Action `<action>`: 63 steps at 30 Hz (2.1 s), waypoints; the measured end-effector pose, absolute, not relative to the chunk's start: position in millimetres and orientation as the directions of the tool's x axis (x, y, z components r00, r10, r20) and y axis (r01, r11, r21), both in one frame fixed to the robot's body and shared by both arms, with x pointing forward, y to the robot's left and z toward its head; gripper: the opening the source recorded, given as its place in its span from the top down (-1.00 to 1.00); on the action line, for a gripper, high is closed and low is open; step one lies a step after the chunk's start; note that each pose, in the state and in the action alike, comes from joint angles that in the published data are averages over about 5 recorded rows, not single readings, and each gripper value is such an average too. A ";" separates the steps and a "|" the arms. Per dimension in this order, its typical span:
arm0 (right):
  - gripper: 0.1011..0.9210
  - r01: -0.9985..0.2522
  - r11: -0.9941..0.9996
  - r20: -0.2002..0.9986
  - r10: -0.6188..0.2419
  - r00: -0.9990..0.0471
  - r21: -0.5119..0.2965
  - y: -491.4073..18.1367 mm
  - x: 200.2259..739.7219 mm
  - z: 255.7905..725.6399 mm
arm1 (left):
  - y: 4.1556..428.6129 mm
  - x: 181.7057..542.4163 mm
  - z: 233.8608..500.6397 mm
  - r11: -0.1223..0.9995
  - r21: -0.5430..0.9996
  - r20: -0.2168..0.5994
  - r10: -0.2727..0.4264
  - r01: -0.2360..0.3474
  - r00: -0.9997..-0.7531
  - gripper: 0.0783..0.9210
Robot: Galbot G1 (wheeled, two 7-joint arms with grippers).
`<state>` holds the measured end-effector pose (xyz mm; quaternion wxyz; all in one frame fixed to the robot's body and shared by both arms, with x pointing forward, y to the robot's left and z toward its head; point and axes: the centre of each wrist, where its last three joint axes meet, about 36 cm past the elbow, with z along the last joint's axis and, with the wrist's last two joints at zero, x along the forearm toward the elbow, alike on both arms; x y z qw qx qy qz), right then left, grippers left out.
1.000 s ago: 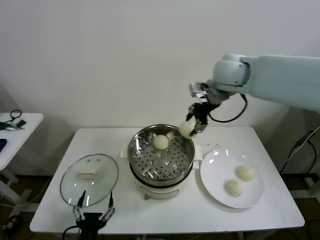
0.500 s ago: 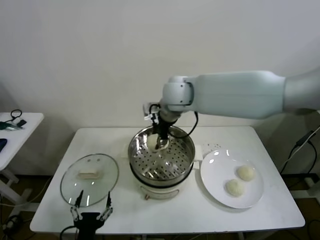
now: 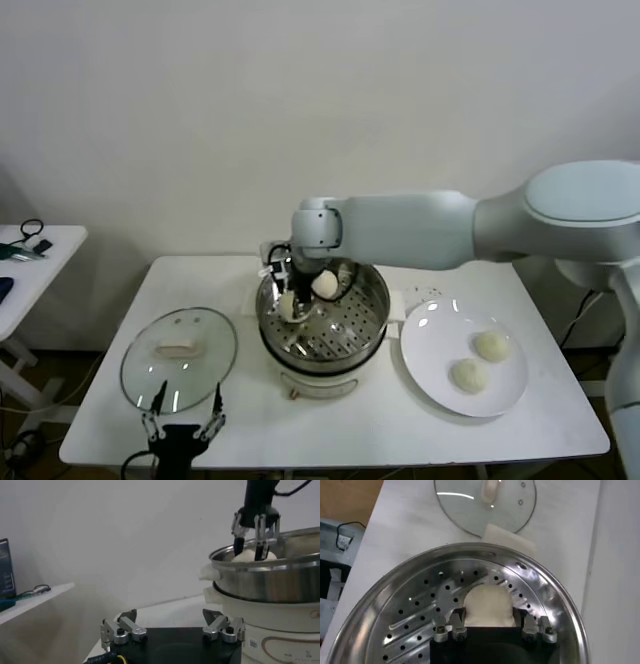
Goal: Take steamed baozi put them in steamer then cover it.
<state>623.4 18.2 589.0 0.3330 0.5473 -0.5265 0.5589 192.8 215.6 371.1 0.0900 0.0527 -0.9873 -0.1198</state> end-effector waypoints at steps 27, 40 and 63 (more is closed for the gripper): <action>-0.76 -0.965 -0.164 0.975 -0.120 -0.188 -0.206 -230.1 623.9 672.8 | 214.9 192.5 378.2 0.965 0.252 0.156 -0.120 -0.078 -0.980 -0.77; -0.76 -0.990 -0.061 0.988 -0.103 -0.117 -0.124 -327.7 576.7 567.4 | 212.6 189.4 379.1 0.963 0.253 0.160 -0.132 -0.088 -0.978 -0.77; -0.76 -0.997 -0.007 0.996 -0.046 -0.080 -0.080 -360.3 550.7 466.5 | 210.0 187.1 375.6 0.962 0.260 0.169 -0.134 -0.087 -0.976 -0.77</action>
